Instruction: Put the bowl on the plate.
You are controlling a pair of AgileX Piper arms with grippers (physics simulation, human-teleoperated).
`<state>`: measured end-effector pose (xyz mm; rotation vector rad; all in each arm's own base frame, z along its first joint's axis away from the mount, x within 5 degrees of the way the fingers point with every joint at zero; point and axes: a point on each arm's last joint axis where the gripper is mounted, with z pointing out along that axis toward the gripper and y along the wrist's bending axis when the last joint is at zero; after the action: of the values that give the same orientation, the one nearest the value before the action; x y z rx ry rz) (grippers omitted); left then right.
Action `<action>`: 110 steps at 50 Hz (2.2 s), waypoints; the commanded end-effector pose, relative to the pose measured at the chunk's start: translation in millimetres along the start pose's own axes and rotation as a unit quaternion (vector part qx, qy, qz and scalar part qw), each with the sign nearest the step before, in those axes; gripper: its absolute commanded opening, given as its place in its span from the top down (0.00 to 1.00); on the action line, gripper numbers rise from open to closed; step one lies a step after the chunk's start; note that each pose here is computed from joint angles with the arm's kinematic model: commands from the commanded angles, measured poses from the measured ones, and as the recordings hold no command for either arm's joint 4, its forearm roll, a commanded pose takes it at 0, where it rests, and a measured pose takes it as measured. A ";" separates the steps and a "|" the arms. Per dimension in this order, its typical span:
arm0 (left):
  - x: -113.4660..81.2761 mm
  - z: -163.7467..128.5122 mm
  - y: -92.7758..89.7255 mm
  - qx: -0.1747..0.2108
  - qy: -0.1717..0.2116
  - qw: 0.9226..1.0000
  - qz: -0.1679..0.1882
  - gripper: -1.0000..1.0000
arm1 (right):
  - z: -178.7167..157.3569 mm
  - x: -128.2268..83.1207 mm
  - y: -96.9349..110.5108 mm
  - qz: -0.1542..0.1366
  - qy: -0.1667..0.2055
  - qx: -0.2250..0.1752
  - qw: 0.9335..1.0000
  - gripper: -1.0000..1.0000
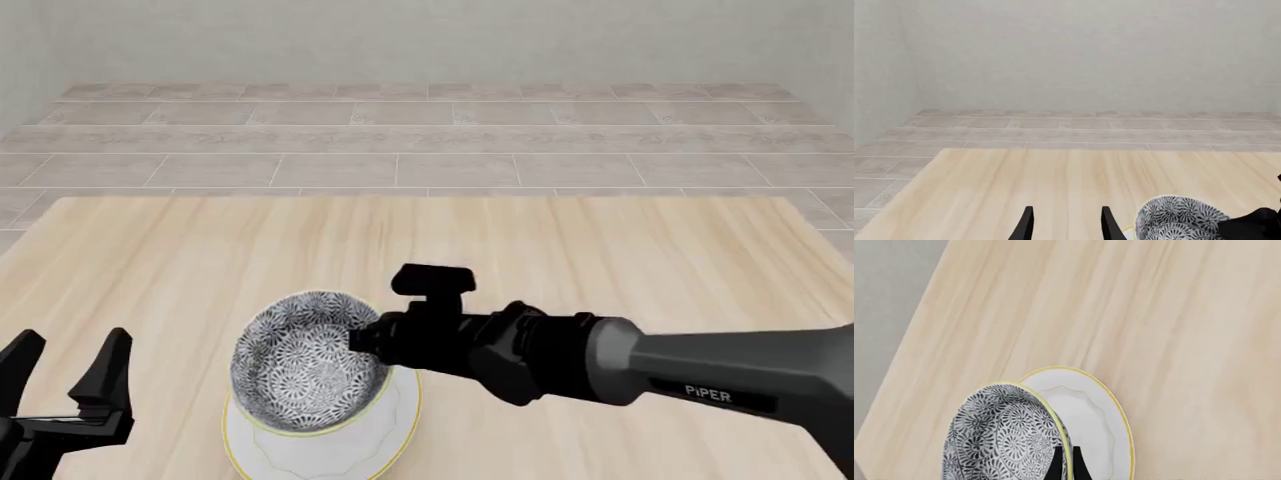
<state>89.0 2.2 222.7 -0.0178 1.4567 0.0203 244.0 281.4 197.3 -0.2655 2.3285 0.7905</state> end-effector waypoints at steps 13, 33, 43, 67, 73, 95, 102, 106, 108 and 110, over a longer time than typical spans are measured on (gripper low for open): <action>-0.5 0.4 0.1 -0.001 -0.003 1.000 -0.001 0.00 | 16.2 13.0 -5.6 0.032 0.005 0.000 0.999 1.00; 0.2 2.0 -0.1 0.000 -0.001 1.000 0.000 0.00 | 25.6 11.8 -16.7 0.033 0.007 0.014 0.999 1.00; 0.3 1.2 -0.1 0.001 0.001 1.000 0.000 0.00 | 31.2 14.6 -20.3 0.032 0.012 0.020 0.999 1.00; 0.0 -0.4 -0.1 0.001 0.000 1.000 -0.001 0.00 | 39.9 21.3 -25.4 0.032 0.022 0.027 0.999 1.00; 0.0 -0.2 -0.1 0.001 0.000 1.000 -0.001 0.00 | 41.6 24.4 -25.3 0.033 0.024 0.027 0.999 1.00; -0.3 0.0 0.0 0.000 -0.002 1.000 0.000 0.00 | 37.0 31.4 -14.9 0.017 0.022 0.009 1.000 0.00; -0.1 1.2 -0.1 0.000 -0.002 1.000 0.000 0.00 | 34.5 29.9 -12.6 0.012 0.021 0.007 1.000 0.00; 0.0 1.8 -0.1 0.001 -0.001 1.000 0.000 0.00 | 26.8 26.4 -8.4 0.002 0.018 0.003 1.000 0.00; 0.2 2.4 -0.2 0.001 -0.001 1.000 0.001 0.00 | 21.0 24.2 -5.7 -0.001 0.017 0.001 1.000 0.00; 0.3 3.0 -0.1 0.001 -0.001 1.000 0.001 0.00 | 12.7 19.1 -1.9 -0.010 0.014 -0.002 1.000 0.00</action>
<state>90.3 2.1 222.9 -0.0169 1.4537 0.0195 243.0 290.9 157.5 -0.2620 2.3720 0.7851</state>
